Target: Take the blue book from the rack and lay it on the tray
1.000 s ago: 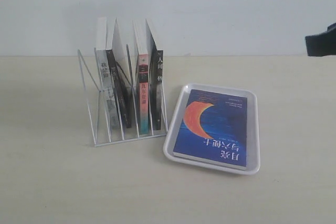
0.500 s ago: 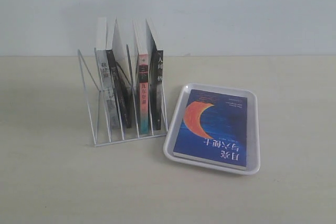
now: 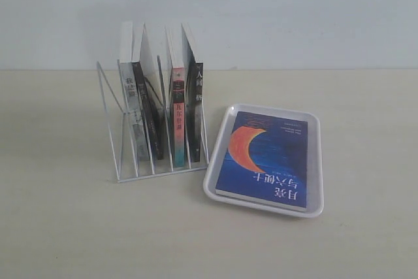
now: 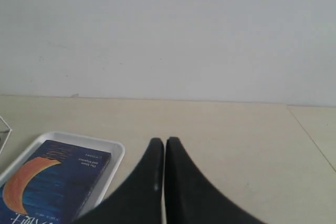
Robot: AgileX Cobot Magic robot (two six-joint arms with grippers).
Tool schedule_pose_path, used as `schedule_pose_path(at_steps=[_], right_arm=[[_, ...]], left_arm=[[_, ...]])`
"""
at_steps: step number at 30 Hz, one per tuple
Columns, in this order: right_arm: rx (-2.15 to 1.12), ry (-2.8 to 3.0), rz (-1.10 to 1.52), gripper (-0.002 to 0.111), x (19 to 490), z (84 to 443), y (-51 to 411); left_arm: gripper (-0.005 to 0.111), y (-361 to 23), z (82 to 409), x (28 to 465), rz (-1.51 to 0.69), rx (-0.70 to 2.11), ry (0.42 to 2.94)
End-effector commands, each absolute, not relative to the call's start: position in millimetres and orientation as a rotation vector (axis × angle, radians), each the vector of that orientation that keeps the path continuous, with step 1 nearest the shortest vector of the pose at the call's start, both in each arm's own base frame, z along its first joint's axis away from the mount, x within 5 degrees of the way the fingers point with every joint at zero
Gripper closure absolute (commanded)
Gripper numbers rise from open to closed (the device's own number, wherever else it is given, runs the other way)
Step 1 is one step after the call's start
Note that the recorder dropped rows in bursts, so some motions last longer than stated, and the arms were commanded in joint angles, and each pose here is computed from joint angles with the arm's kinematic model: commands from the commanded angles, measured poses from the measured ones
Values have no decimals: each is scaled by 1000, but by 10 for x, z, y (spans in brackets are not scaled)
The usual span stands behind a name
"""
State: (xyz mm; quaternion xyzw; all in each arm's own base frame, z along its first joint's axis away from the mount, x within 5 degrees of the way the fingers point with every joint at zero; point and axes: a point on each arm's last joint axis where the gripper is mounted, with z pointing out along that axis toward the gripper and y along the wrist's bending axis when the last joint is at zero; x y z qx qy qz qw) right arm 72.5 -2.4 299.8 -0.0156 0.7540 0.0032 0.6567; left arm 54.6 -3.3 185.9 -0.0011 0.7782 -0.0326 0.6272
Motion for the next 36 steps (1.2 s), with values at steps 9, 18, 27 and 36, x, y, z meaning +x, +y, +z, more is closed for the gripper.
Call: schedule_pose_path(at_steps=[9, 18, 27, 36], right_arm=[[4, 1629, 55, 108, 462, 2426, -83], [-116, 1668, 206, 108, 486, 2250, 83], [-175, 1667, 232, 108, 475, 2248, 130], [-187, 1770, 226, 108, 460, 2155, 129]], left_arm=[[103, -33, 1868, 545, -77, -7, 1776], [103, -33, 1868, 545, -77, -7, 1776], [103, -33, 1868, 545, -77, -7, 1776], [103, -33, 1868, 545, -77, -7, 1776]])
